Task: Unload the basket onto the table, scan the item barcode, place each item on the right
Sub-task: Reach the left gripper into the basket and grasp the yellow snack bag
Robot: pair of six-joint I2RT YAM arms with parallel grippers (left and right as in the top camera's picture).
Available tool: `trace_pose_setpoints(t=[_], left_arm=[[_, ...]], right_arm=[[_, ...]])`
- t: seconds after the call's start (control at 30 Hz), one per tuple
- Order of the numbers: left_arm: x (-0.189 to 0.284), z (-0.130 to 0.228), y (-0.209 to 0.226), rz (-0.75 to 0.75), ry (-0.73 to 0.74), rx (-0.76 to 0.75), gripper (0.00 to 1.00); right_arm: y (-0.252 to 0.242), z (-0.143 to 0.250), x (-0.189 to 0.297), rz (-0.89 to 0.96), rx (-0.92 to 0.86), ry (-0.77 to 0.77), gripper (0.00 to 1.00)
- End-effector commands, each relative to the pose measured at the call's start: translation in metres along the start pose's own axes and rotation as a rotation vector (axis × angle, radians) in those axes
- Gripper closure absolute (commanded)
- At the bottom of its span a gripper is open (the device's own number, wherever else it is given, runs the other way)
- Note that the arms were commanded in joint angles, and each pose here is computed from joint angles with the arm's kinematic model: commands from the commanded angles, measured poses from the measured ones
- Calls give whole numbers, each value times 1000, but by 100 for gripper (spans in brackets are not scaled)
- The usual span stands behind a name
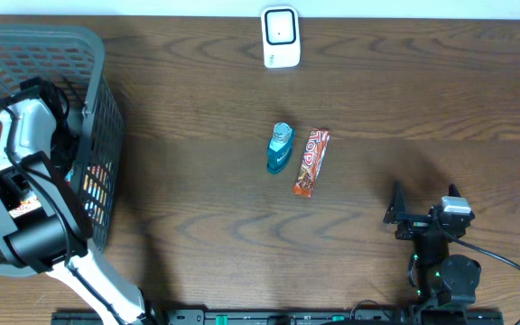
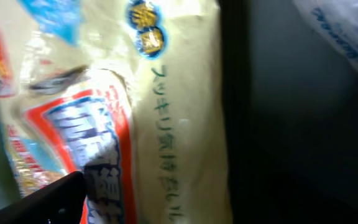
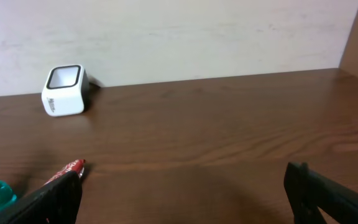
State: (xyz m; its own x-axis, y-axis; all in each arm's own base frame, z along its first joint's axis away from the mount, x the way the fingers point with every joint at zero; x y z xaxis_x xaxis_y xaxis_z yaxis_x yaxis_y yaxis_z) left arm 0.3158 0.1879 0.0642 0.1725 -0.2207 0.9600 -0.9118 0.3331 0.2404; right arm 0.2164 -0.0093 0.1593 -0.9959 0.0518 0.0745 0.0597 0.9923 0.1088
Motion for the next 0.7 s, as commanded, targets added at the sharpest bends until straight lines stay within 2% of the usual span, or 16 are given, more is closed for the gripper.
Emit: trace_pose_setpoints(t=[0.0, 0.07, 0.1, 0.17, 0.2, 0.37, 0.47, 0.67], left_arm=[[-24, 14, -8, 8, 105, 5, 1], [-31, 20, -5, -10, 126, 13, 16], [-34, 24, -2, -25, 135, 26, 29], [-40, 30, 3, -45, 150, 26, 74], [-41, 32, 5, -55, 153, 23, 91], [-39, 28, 20, -136, 110, 9, 93], [-21, 16, 25, -138, 48, 20, 93], [63, -16, 29, 56, -151, 106, 93]], right_arm=[[-2, 0, 0, 13, 11, -3, 1], [-2, 0, 0, 13, 11, -3, 1], [-2, 0, 0, 13, 11, -3, 1], [-2, 0, 0, 13, 11, -3, 1], [-2, 0, 0, 13, 11, -3, 1], [-2, 0, 0, 13, 11, -3, 1], [-2, 0, 0, 13, 11, -3, 1], [-2, 0, 0, 13, 11, -3, 1]])
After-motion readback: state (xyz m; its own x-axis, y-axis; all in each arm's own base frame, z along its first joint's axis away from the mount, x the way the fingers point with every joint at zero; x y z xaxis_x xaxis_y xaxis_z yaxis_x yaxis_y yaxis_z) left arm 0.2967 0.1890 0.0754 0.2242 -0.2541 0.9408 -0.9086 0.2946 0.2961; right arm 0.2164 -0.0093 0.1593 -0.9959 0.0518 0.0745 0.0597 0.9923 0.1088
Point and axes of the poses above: each gripper's point midway between its finger pads, its own x axis back along the fingers, its own y axis along the line the jaws close on, z = x × y, the point moved 3 cm from there along x, back along the fingers, and after that the axes turned 3 degrees about -x, right-handed, at the moved point
